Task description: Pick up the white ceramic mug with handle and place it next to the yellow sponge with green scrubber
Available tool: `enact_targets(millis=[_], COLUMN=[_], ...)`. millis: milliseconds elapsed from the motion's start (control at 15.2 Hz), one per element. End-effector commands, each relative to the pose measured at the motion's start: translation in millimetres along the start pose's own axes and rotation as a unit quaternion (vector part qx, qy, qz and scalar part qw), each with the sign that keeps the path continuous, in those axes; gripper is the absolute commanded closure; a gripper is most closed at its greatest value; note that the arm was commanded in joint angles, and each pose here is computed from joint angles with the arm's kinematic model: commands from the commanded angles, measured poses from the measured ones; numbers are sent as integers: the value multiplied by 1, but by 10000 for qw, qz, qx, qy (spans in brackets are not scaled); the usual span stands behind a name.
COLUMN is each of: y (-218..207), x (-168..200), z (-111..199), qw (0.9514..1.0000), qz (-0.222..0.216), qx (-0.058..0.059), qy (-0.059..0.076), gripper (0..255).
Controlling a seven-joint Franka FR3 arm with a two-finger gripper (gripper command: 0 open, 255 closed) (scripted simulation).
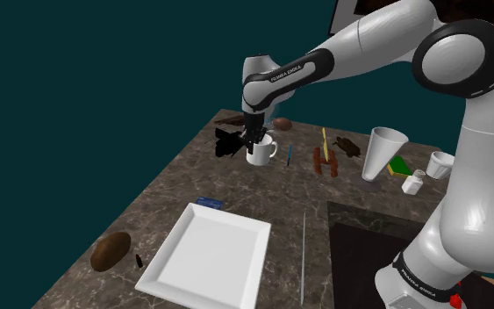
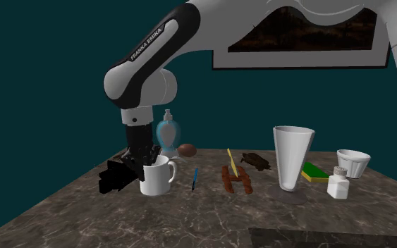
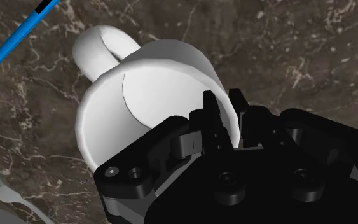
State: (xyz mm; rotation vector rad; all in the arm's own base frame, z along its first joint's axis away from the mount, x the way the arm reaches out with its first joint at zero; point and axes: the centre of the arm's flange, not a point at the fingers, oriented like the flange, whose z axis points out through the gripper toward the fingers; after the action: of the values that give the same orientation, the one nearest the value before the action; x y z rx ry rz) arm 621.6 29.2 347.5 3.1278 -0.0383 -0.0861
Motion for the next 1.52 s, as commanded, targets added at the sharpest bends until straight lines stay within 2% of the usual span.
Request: enact_targets(millis=[0, 198, 1452], y=[0, 0, 1], x=[0, 0, -6], z=[0, 0, -100], qw=[10000, 10000, 10000], qz=[0, 0, 0], qx=[0, 0, 0], qy=[-1, -1, -1], gripper=[255, 255, 255])
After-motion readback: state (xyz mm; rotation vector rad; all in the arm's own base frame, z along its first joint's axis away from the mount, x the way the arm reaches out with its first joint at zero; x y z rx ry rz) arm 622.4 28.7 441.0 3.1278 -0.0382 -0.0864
